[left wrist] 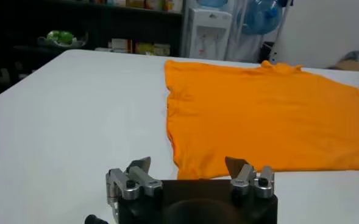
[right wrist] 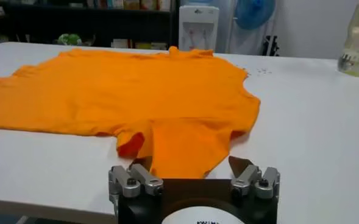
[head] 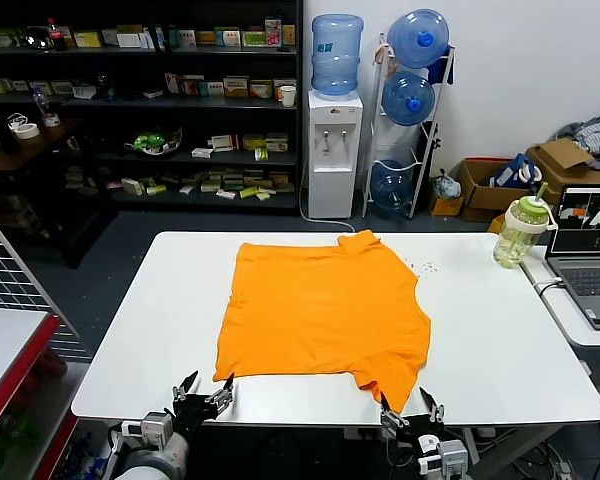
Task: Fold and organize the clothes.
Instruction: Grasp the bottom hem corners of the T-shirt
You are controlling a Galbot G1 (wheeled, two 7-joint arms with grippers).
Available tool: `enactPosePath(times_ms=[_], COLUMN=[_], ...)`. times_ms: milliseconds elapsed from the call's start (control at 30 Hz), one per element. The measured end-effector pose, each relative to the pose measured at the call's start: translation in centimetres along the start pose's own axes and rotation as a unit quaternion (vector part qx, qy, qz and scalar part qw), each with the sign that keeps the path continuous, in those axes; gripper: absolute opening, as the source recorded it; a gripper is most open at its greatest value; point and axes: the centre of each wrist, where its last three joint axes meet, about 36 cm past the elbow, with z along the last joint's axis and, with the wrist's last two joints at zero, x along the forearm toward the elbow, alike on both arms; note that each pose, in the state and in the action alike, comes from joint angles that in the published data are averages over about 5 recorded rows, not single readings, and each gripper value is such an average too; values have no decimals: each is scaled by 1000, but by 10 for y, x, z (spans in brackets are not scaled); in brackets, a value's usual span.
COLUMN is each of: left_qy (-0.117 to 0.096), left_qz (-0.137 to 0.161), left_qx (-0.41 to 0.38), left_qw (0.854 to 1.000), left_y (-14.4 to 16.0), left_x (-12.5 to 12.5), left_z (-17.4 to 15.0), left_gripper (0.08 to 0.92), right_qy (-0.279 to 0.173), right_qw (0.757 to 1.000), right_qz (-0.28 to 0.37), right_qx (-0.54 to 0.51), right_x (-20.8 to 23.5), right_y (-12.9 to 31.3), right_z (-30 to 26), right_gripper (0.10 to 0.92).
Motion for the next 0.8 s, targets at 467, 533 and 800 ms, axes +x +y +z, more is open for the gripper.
enactPosePath(times_ms=[467, 533, 800], left_qy=[14, 14, 15], left_qz=[-3, -2, -1], left_qx=[-1, -1, -1], left_qw=[1000, 1000, 1000], left_y=[-2, -2, -2], left_x=[-9, -8, 0], left_z=[3, 3, -1], left_gripper=[431, 371, 147], right_qy=[-1, -2, -15], right_qw=[1000, 1000, 1000], right_qz=[-3, -2, 0], right_qx=[5, 6, 3], right_x=[3, 5, 26], right_y=[3, 3, -4], right_z=[3, 2, -5], right_gripper=[279, 219, 126])
